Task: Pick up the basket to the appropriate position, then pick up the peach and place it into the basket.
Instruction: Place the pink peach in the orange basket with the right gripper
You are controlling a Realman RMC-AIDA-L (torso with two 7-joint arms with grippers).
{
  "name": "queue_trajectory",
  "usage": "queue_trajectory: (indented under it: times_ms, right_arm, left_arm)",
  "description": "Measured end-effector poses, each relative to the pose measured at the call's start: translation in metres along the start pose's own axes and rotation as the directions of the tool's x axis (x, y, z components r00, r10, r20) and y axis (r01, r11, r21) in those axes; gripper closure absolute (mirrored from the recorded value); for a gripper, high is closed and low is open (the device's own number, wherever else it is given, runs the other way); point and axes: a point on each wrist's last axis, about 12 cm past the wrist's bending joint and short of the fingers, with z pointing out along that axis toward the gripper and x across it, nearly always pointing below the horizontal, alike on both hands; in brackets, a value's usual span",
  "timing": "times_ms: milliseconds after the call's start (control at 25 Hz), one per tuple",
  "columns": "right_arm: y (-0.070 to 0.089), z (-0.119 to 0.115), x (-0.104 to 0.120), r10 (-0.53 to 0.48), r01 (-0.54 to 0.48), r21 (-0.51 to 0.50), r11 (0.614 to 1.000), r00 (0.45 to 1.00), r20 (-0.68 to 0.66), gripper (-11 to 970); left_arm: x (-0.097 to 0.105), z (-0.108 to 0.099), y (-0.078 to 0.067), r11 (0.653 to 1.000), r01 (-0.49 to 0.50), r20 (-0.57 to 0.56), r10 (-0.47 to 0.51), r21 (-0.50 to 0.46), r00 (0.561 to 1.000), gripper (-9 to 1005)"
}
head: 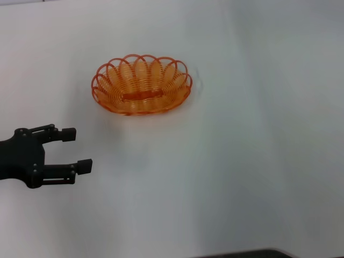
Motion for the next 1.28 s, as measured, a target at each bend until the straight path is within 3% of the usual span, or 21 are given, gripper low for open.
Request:
queue_trajectory:
  times_ms: [160, 480, 840, 1040, 1280]
  right_arm:
    - [0.002, -0.003, 0.024, 0.065, -0.071, 0.022, 0.997, 0.974, 0.218, 909]
    - [0.015, 0.016, 0.078, 0.131, -0.141, -0.007, 0.990, 0.893, 0.430, 910]
    - [0.047, 0.059, 0.137, 0.156, -0.178, -0.009, 0.984, 0.834, 0.529, 910]
    - [0.070, 0.074, 0.156, 0.105, -0.152, 0.037, 0.988, 0.819, 0.564, 909]
    - [0.086, 0.086, 0.173, 0.180, -0.226, 0.020, 0.974, 0.822, 0.540, 909]
  left_arm:
    - [-0.002, 0.001, 0.001, 1.000, -0.002, 0.000, 0.002, 0.003, 1.000, 108]
    - [-0.007, 0.004, 0.004, 1.000, -0.015, -0.007, 0.015, 0.004, 1.000, 109]
    - [-0.009, 0.006, 0.005, 1.000, -0.021, -0.001, 0.021, -0.003, 1.000, 108]
    - [-0.009, 0.007, 0.006, 1.000, -0.024, 0.000, 0.024, -0.002, 1.000, 108]
    - [-0.012, 0.009, 0.007, 0.999, -0.033, -0.004, 0.033, 0.005, 0.999, 108]
